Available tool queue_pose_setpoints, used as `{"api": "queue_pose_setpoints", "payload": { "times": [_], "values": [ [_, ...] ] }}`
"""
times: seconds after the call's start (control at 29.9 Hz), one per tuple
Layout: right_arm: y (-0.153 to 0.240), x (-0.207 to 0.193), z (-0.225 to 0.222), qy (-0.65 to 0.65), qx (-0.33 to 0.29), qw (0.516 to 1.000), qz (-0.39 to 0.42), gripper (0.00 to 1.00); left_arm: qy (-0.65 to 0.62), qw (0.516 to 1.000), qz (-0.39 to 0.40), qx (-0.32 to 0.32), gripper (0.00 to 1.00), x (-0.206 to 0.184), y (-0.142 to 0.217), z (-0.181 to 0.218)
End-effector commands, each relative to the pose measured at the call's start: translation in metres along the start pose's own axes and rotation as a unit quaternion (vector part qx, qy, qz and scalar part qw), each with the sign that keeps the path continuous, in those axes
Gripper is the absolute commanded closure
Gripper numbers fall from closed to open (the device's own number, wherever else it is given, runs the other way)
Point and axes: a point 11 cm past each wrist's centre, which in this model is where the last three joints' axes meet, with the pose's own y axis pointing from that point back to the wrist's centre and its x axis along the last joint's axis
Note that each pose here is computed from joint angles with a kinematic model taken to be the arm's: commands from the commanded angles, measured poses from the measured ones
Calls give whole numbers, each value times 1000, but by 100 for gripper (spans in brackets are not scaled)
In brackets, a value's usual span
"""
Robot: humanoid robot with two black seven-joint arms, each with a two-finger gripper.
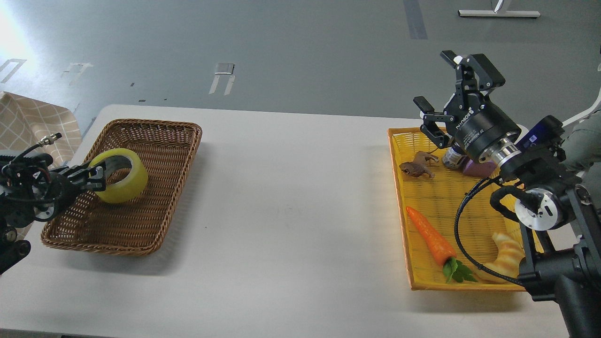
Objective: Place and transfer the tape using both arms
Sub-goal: 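Lower the tape into the basket and open the left gripper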
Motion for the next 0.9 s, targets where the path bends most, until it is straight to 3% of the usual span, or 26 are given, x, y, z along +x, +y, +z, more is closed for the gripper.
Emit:
{"api": "queue_pose_setpoints", "payload": {
  "times": [0.0, 0.03, 0.07, 0.1, 0.23, 0.3, 0.53, 0.63, 0.74, 0.87],
  "values": [
    [0, -3, -3, 3, 1, 1000, -4, 0, 6, 999, -2, -31, 78, -5, -4, 8],
    [0, -3, -3, 3, 1, 1000, -4, 0, 6, 999, -3, -41, 72, -6, -4, 9],
    [1, -2, -3, 4, 0, 1000, -3, 0, 7, 998, -2, -58, 57, -6, -4, 13],
    [1, -2, -3, 4, 0, 1000, -3, 0, 8, 997, 0, -74, 50, -5, -5, 18],
    [3, -1, 0, 3, -5, 1000, -1, 0, 9, 997, 12, -80, 47, -2, -5, 19],
    [3, 0, 1, 2, -6, 1000, 0, 0, 17, 997, 21, -77, 34, 1, -4, 17],
    [6, 1, 6, 0, -11, 1000, 2, 0, 18, 996, 36, -74, 25, 6, -4, 12],
    [6, 0, 6, 0, -11, 1000, 2, 0, 22, 995, 55, -80, 11, 14, -3, 11],
    [6, 0, 6, 0, -10, 1000, 2, 0, 64, 989, 97, -91, 3, 33, -4, 15],
    [6, 0, 6, 0, -11, 1000, 2, 0, 168, 966, 159, -117, 2, 76, -7, 24]
  ]
}}
